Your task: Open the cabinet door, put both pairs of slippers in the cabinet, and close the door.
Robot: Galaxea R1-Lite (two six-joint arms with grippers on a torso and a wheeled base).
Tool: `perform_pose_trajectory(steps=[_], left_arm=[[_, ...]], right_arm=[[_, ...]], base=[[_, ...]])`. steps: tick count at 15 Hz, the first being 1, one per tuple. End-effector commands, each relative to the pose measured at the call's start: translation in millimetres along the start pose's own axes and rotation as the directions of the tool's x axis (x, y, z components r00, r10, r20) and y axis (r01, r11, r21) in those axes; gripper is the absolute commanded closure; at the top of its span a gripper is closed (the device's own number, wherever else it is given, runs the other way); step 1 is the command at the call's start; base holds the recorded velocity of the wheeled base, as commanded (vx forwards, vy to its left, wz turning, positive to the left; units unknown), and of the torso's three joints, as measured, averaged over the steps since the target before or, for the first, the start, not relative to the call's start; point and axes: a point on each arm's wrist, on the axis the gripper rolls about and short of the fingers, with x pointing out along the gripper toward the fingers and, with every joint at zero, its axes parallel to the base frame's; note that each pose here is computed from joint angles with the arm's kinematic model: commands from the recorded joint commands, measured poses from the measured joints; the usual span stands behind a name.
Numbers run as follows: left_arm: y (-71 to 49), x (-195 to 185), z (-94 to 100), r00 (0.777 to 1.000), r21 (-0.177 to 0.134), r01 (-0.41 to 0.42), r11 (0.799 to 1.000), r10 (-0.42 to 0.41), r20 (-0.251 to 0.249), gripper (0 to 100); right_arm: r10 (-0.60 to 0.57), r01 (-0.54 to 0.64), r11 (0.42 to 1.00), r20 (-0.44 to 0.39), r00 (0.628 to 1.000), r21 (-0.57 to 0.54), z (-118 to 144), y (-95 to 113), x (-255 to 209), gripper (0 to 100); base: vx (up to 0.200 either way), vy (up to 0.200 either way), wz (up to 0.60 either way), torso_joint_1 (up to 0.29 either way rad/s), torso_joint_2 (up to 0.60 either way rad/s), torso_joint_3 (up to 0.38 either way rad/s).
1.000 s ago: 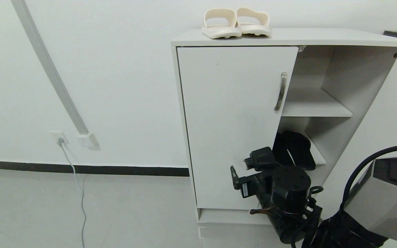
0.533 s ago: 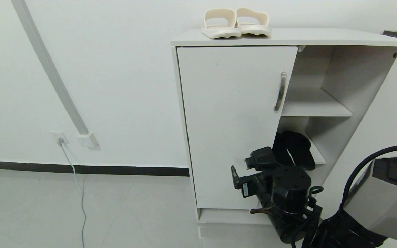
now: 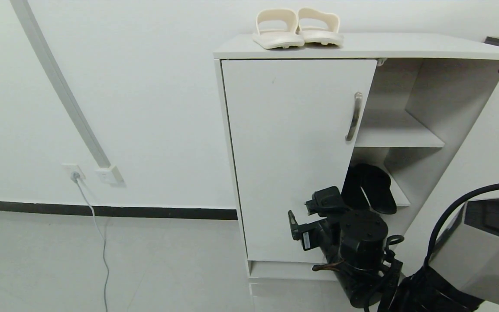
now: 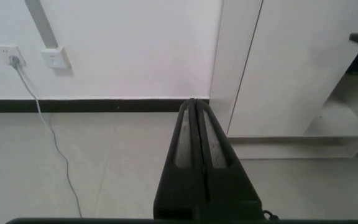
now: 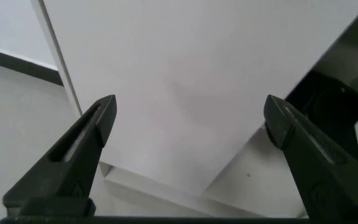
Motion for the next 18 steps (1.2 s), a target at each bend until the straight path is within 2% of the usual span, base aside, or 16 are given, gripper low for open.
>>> perform_pose_trajectory(steps=[1,9,18], left_arm=[[0.0,0.1,0.2,1.0,0.0,-0.001,1.0,0.001,0.0,100],[0.0,0.1,0.2,1.0,0.0,-0.001,1.0,0.001,0.0,100],[0.0,0.1,0.2,1.0,0.0,-0.001,1.0,0.001,0.0,100]], right_arm=[[-0.001,0.001,1.0,0.002,1.0,0.001,-0.3,0.1,0.3,0],[-0.001,0.001,1.0,0.001,1.0,0.0,-0.5,0.1,0.3,0],[-0.001,0.001,1.0,0.001,1.0,-0.001,-0.5,0.1,0.3,0]], base=[[0.0,0.0,0.0,0.051,-0.4,-0.359],[0.0,0.0,0.0,0.087,-0.47,-0.348],[0.0,0.0,0.0,0.168,-0.48,-0.322]])
